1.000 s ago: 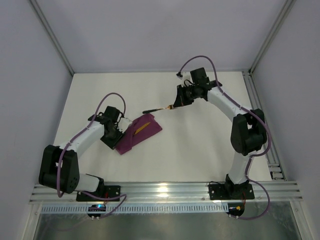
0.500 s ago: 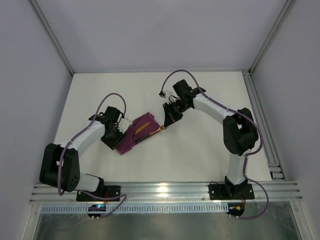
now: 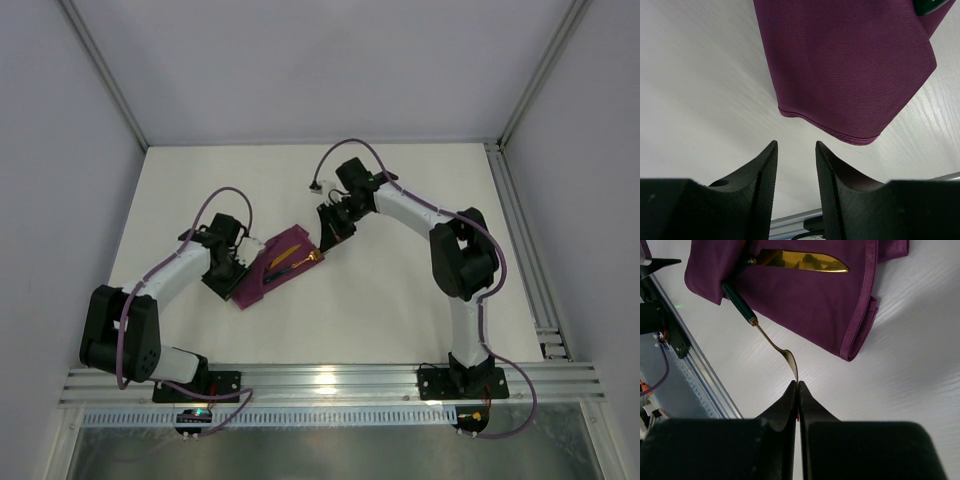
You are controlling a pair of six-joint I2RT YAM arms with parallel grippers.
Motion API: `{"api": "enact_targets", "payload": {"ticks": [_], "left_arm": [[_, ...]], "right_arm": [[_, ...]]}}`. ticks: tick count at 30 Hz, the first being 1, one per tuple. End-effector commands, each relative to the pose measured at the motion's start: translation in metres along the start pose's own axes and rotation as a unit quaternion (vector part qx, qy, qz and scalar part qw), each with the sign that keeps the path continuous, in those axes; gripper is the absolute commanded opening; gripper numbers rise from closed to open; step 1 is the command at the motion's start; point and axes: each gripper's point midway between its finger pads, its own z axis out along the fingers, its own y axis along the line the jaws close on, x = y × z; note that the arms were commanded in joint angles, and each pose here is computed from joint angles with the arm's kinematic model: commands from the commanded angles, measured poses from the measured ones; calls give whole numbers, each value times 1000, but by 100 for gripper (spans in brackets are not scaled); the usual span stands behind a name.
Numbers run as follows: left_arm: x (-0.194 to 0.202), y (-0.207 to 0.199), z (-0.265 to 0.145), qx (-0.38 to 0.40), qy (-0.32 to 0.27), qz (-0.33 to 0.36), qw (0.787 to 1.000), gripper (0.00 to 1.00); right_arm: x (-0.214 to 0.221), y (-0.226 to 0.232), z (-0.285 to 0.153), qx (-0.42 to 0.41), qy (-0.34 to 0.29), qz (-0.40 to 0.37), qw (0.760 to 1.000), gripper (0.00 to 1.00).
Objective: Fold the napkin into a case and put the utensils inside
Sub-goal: Insert the fork into the folded napkin.
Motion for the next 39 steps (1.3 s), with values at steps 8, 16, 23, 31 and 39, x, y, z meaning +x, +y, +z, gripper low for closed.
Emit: {"api": "enact_targets", "payload": {"ticks": [8,16,23,31,39], "left_arm": [[-4,0,1,4,-11,2,1000,38],[-4,1,0,1,-12,2,1000,38],[-3,1,1,2,-10,2,1000,38],[-3,0,2,2,-9,2,1000,38],[-2,1,3,0,-7,2,1000,38]], "right_arm": [[-46,10,-11,8,-31,-21,999,4],[-40,-14,-13,53,17,-33,998,4],[-54,-21,-42,59,-23,-34,997,4],[-59,-41,-41,65,-34,-18,997,4],[-69,-42,-12,42,-30,-12,999,4]]}}
